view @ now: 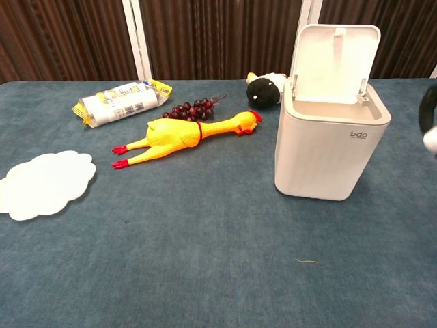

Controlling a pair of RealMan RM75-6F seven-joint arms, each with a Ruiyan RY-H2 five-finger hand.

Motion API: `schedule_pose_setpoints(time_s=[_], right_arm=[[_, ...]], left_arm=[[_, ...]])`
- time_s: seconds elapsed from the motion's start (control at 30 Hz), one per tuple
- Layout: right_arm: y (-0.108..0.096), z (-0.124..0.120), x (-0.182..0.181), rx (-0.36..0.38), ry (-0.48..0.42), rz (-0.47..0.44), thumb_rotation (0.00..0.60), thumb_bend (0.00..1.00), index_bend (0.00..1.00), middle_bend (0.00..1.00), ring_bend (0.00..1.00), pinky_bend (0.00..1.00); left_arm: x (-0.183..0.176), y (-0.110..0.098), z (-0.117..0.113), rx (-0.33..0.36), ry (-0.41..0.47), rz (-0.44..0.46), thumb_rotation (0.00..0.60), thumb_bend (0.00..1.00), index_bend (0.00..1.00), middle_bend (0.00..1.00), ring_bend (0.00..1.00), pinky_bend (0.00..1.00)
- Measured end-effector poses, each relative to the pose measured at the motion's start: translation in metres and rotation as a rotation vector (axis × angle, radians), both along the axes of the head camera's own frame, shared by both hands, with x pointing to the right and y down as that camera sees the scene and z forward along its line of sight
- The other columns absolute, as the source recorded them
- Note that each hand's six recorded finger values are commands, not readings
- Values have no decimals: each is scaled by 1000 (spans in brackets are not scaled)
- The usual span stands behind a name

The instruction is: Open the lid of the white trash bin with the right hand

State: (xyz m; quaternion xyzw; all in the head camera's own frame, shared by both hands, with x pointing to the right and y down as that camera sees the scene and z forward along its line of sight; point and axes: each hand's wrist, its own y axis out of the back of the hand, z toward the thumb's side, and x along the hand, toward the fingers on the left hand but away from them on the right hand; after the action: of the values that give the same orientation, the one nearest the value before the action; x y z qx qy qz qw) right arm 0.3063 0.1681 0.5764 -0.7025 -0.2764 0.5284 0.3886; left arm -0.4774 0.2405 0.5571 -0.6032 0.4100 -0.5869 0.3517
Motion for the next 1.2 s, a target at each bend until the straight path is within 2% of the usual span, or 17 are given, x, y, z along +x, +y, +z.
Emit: schedule_pose_setpoints(time_s=[0.1, 0.17, 0.4, 0.53, 0.6, 0.7, 0.73, 0.83, 0.9, 0.93, 0.97, 1.07, 1.1, 1.2], right_arm=[[-17, -22, -7, 46, -6, 4, 600, 390, 713, 939, 911, 891], [-29, -27, -12, 73, -3, 2, 600, 390, 710, 939, 910, 891], [-62, -1, -46, 88, 8, -17, 600, 390, 694, 939, 911, 892], [-80, 13, -69, 122, 16, -53, 600, 390, 679, 939, 911, 895], [-86, 20, -78, 136, 7, -61, 600, 363, 617, 939, 911, 895], [-87, 24, -85, 132, -18, -62, 600, 164, 364, 939, 900, 892], [-86, 23, -85, 133, -20, -66, 600, 98, 253, 939, 894, 889], [-84, 15, -83, 153, -21, -86, 600, 41, 80, 939, 884, 884], [-82, 7, -79, 179, -14, -100, 600, 30, 42, 939, 881, 881], [-82, 4, -77, 194, -11, -103, 600, 27, 44, 939, 881, 880], [-81, 0, -74, 210, -10, -103, 600, 26, 87, 939, 880, 879], [-73, -14, -60, 263, -9, -90, 600, 26, 340, 938, 869, 876], [-67, -19, -51, 283, -6, -81, 600, 26, 388, 928, 859, 872], [-45, -30, -21, 321, 12, -44, 600, 27, 470, 819, 777, 817]], left_arm=[[-1, 0, 0, -1, -1, -4, 600, 460, 384, 409, 397, 463], [0, 0, 0, -4, 0, -3, 600, 460, 384, 409, 397, 463], [0, 0, 2, -11, -1, 1, 600, 461, 384, 409, 397, 463], [-1, 1, 2, -15, -5, -1, 600, 461, 384, 409, 397, 463], [-1, 1, 1, -16, -6, -2, 600, 461, 384, 409, 397, 463], [-2, 0, 0, -12, -5, -5, 600, 461, 384, 409, 397, 463], [-2, 0, 0, -11, -5, -6, 600, 460, 384, 409, 397, 463], [-2, 1, 1, -14, -7, -8, 600, 460, 384, 409, 397, 463], [-2, 1, 1, -16, -7, -7, 600, 460, 387, 409, 397, 463], [-2, 1, 1, -17, -8, -7, 600, 460, 388, 409, 397, 463], [-2, 1, 1, -18, -8, -7, 600, 460, 388, 409, 397, 464], [-1, 1, 0, -17, -10, -5, 600, 460, 388, 410, 397, 464], [-1, 1, 0, -15, -11, -5, 600, 460, 389, 410, 397, 464], [0, 1, -2, -7, -14, -1, 600, 461, 388, 410, 397, 463]])
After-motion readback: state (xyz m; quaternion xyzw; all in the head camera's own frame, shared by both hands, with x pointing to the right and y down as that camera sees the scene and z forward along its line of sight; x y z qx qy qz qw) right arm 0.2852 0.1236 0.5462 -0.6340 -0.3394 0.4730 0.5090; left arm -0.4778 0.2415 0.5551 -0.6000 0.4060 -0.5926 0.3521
